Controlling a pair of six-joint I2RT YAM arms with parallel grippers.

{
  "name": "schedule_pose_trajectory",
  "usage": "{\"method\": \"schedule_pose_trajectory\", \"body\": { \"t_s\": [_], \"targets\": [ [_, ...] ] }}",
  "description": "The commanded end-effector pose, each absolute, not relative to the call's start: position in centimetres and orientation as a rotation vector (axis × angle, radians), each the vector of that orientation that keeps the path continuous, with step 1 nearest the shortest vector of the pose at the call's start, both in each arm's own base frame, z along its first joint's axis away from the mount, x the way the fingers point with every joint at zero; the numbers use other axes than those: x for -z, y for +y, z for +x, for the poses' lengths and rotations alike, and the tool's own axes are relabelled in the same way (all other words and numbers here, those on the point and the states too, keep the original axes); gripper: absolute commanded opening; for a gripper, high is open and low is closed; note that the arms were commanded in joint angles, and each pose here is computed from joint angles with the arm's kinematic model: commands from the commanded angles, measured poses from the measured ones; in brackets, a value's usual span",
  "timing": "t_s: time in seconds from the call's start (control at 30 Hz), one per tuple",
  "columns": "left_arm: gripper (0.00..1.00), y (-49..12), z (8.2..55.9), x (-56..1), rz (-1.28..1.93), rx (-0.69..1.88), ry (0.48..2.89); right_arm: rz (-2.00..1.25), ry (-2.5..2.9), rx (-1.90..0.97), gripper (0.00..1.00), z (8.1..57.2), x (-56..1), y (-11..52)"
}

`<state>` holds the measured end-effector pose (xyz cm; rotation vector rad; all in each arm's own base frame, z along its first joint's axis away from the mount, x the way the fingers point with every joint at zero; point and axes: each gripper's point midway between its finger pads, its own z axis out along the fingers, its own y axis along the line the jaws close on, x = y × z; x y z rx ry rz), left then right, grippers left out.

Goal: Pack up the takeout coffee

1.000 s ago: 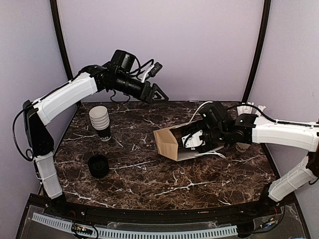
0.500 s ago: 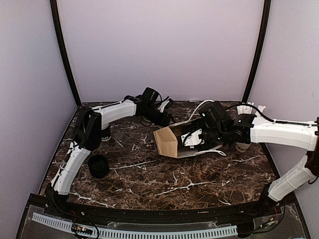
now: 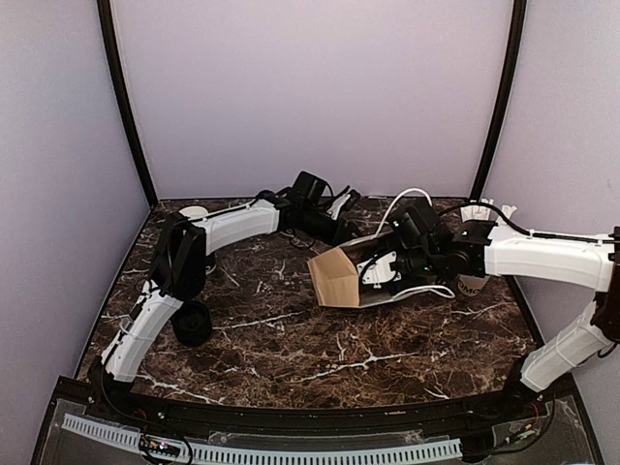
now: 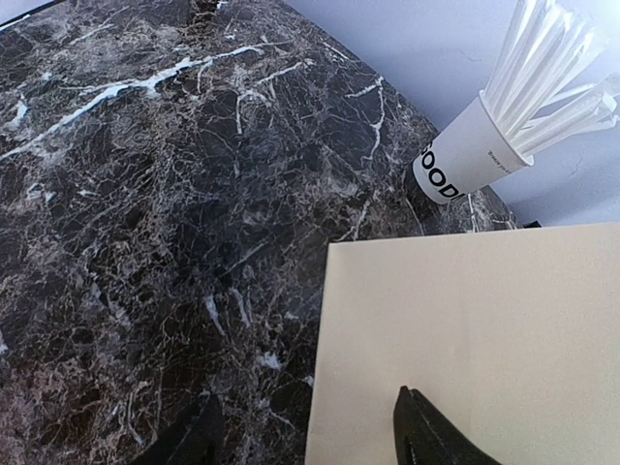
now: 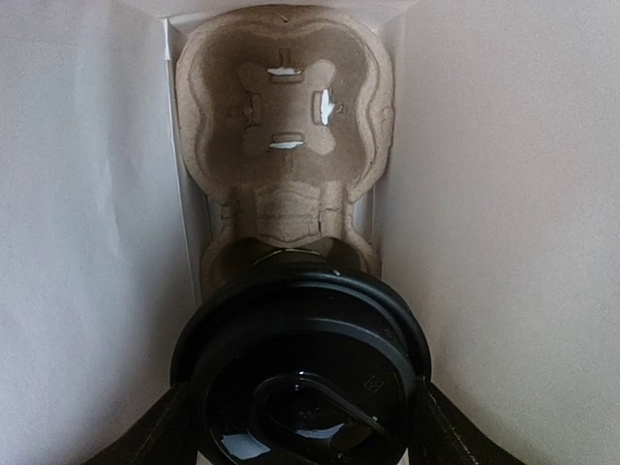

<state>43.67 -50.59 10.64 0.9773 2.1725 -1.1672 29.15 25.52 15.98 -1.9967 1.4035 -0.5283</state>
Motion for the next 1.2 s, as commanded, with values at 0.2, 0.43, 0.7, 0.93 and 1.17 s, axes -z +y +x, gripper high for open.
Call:
{"method": "schedule_pose_trajectory", "body": {
  "t_s": [0.2,0.43,0.7,0.93,1.17],
  "targets": [
    [0.63,-51.7,41.3,-10.9,1.041,1.266,2.146,-1.877,1.448,0.493,0.34,31.5,-17.3,25.5],
    [0.62,-52.4,39.7,-10.6,1.085,1.334,2.128,-1.898,1.479,0.483,0.34,32.2,-16.5,25.1],
    [0.61,-52.2,38.7,-9.0,1.093,1.392,2.157,-1.922,1.538,0.424,0.34,33.3,-15.9,25.0],
    [0.61,-51.9,39.3,-10.0,1.014,1.513,2.161,-1.989,1.641,0.315,0.34,33.1,-15.2,24.8],
    [0.61,-51.7,39.2,-10.9,0.986,1.625,2.135,-2.035,1.782,0.239,0.34,33.1,-14.2,24.5]
  ]
}}
